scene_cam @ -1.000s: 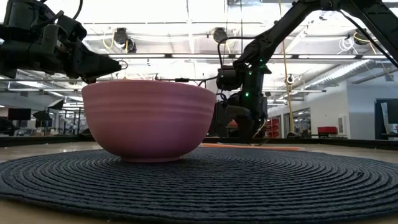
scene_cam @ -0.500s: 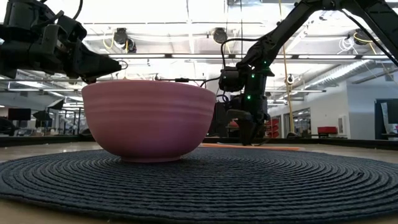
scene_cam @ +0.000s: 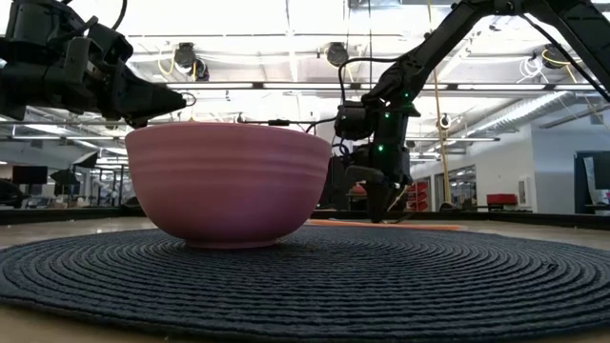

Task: Pick & Place Utensil
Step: Put the blue fork into the pink bowl on the blue mat

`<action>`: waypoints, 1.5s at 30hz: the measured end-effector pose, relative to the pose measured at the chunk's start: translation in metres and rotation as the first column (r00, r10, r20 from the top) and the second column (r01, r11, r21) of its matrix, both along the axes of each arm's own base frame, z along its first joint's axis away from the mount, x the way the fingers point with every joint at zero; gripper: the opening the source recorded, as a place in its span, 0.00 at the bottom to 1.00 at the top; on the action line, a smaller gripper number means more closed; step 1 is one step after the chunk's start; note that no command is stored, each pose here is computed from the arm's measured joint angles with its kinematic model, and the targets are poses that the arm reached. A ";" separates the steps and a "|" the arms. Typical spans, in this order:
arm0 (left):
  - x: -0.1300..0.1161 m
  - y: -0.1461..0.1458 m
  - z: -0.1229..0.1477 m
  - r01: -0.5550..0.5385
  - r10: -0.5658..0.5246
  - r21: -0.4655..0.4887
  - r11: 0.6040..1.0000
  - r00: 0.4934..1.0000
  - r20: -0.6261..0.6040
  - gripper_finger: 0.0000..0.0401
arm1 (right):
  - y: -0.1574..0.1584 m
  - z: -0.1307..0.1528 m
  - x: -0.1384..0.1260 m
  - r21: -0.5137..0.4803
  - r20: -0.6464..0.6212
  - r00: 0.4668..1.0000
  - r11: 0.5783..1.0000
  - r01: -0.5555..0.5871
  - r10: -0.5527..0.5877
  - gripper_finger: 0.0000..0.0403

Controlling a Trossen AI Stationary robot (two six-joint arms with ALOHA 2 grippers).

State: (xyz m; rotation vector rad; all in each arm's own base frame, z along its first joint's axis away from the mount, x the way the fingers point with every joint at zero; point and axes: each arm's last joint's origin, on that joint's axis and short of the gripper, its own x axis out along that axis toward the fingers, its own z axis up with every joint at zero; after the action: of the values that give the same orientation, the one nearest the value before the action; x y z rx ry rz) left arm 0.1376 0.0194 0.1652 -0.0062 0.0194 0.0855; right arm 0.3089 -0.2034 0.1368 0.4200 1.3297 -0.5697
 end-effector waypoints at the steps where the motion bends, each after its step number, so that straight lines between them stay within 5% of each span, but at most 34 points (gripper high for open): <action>1: 0.000 0.000 0.000 0.000 0.000 0.000 1.000 1.000 0.000 0.22 | 0.000 0.000 0.000 0.001 0.000 1.000 1.000 0.000 0.000 0.03; 22: 0.000 0.000 0.000 0.000 0.000 0.000 1.000 1.000 0.000 0.22 | 0.002 0.009 0.000 -0.020 0.025 1.000 1.000 -0.015 0.015 0.00; 34: 0.000 0.000 0.000 -0.014 0.014 0.000 1.000 1.000 0.001 0.22 | 0.024 0.065 0.000 -0.113 0.161 0.984 0.992 -0.056 0.074 0.00; 45: 0.001 -0.001 0.007 0.044 -0.032 -0.140 0.989 0.996 0.086 0.22 | 0.067 0.126 -0.002 -0.238 0.311 0.922 0.958 -0.161 0.232 0.00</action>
State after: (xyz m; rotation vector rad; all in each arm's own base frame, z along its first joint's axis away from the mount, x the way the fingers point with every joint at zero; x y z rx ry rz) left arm 0.1381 0.0185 0.1721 -0.1518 -0.0577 0.0458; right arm 0.3065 -0.1368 0.2632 0.1947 0.9577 -0.4393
